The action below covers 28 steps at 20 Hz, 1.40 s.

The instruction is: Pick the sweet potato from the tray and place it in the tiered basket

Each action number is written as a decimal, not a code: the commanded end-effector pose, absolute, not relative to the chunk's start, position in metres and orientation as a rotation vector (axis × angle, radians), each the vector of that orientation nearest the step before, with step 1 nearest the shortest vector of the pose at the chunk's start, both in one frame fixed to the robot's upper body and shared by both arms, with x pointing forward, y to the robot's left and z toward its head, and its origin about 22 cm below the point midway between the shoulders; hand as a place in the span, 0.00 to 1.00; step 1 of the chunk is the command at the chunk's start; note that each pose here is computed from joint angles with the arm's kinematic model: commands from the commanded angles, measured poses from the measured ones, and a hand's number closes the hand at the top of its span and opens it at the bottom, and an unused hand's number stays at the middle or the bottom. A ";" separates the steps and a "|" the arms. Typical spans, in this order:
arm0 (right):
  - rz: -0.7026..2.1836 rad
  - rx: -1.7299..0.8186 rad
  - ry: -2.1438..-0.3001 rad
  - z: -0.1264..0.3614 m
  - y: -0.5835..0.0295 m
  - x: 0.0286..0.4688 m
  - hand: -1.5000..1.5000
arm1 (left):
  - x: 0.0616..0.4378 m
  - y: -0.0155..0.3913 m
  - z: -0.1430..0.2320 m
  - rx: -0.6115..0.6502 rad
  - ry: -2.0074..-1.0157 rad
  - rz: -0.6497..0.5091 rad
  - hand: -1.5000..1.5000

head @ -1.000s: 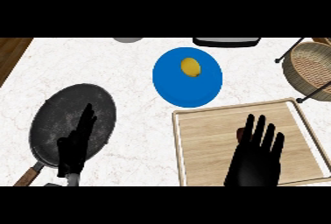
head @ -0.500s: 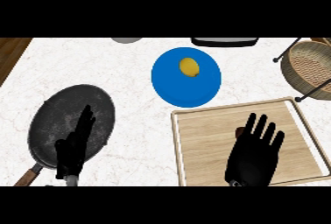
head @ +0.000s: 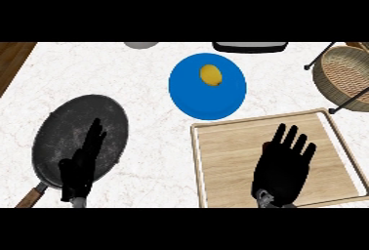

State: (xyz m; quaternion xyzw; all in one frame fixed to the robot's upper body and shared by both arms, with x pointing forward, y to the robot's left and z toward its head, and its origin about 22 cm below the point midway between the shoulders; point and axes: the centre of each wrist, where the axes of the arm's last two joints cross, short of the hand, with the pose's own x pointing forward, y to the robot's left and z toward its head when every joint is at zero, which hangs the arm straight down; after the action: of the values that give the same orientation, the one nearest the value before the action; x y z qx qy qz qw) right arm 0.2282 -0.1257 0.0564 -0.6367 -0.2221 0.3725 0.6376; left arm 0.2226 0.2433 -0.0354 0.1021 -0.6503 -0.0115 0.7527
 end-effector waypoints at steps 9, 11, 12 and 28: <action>0.746 -1.442 -0.253 0.044 -0.136 0.242 0.00 | 0.211 0.252 -0.056 0.266 -1.296 -0.022 0.50; 0.746 -1.440 -0.252 0.034 -0.134 0.240 0.00 | 0.223 0.245 -0.049 0.250 -1.305 -0.028 0.50; 0.743 -1.425 -0.244 0.037 -0.155 0.239 0.00 | 0.223 0.238 -0.044 0.253 -1.308 0.002 0.50; 0.958 -1.586 -0.341 0.019 -0.154 0.253 1.00 | 0.204 0.234 -0.057 0.248 -1.304 -0.020 0.50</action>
State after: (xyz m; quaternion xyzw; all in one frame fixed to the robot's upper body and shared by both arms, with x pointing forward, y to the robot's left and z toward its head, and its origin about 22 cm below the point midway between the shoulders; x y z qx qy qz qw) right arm 0.2491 -0.1439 0.0398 -0.6385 -0.2082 0.4011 0.6229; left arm 0.2237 0.2427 -0.0343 0.1095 -0.6387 -0.0100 0.7615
